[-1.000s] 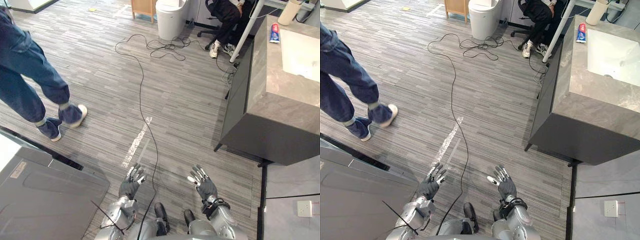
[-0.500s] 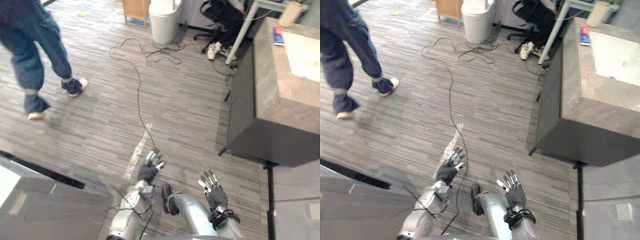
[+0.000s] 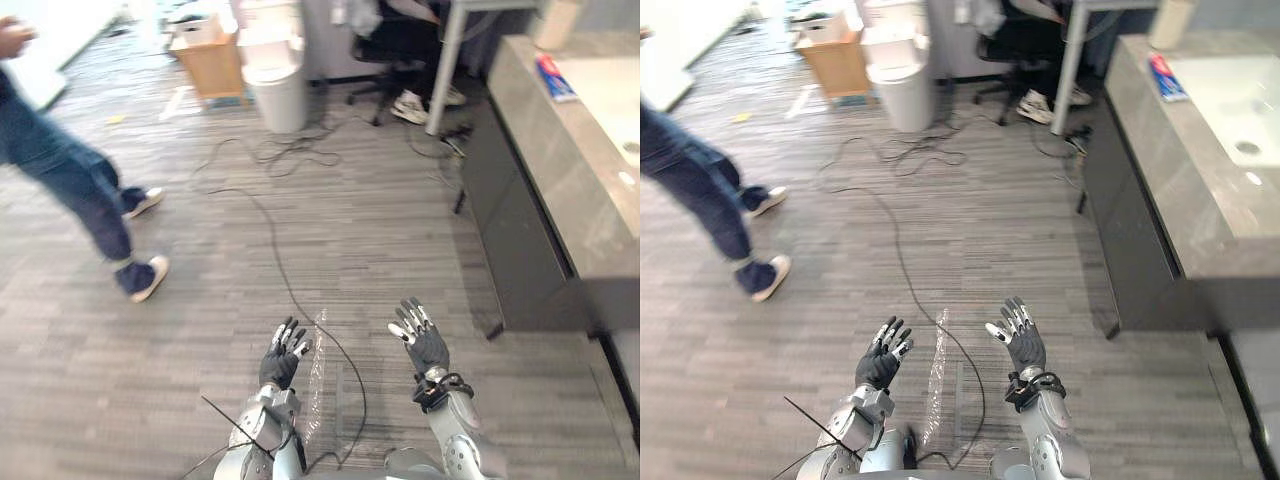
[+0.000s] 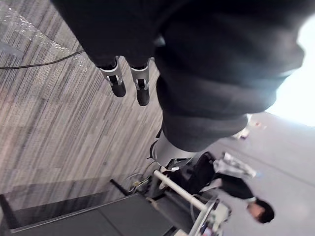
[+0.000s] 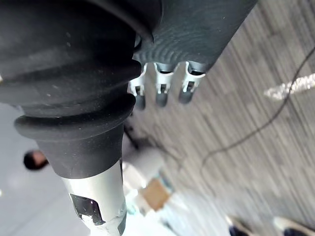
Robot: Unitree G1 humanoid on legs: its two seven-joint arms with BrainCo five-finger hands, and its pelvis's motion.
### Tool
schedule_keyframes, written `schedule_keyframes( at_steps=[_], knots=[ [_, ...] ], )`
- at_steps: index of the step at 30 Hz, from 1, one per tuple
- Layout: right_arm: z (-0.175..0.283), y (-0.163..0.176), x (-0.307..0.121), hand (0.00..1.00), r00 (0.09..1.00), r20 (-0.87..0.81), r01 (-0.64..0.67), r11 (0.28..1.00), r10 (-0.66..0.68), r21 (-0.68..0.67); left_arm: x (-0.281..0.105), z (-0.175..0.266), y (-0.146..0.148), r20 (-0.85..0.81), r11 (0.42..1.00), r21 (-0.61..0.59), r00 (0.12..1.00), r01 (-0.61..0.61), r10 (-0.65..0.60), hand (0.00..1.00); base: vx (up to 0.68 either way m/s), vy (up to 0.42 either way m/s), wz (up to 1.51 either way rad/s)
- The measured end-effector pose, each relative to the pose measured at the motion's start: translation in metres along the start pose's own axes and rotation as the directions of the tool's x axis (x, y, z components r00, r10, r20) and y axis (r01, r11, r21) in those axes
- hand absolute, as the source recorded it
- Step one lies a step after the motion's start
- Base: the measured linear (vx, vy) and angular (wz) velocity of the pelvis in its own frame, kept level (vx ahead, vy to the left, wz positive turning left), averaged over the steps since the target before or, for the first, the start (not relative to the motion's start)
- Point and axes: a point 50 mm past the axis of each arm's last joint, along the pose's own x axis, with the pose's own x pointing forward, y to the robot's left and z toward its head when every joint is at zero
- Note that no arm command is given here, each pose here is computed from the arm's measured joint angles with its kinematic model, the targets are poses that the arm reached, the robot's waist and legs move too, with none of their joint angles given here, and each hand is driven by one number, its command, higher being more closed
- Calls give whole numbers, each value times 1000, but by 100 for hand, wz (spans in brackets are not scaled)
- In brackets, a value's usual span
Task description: Organize washtable
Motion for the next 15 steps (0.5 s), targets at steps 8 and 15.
schedule_keyframes(
  at_steps=[8, 15],
  knots=[
    [-20, 5, -1, 0, 996, -82, -38, 999, 38, 9, 8, 23, 15, 56, 995, 102, 998, -2, -4, 0, 103, 472, -157],
    [-40, 3, -17, 0, 986, -158, -41, 998, 47, 39, 6, 17, 10, 18, 985, 170, 999, 39, -43, 0, -31, 176, -44]
  ],
)
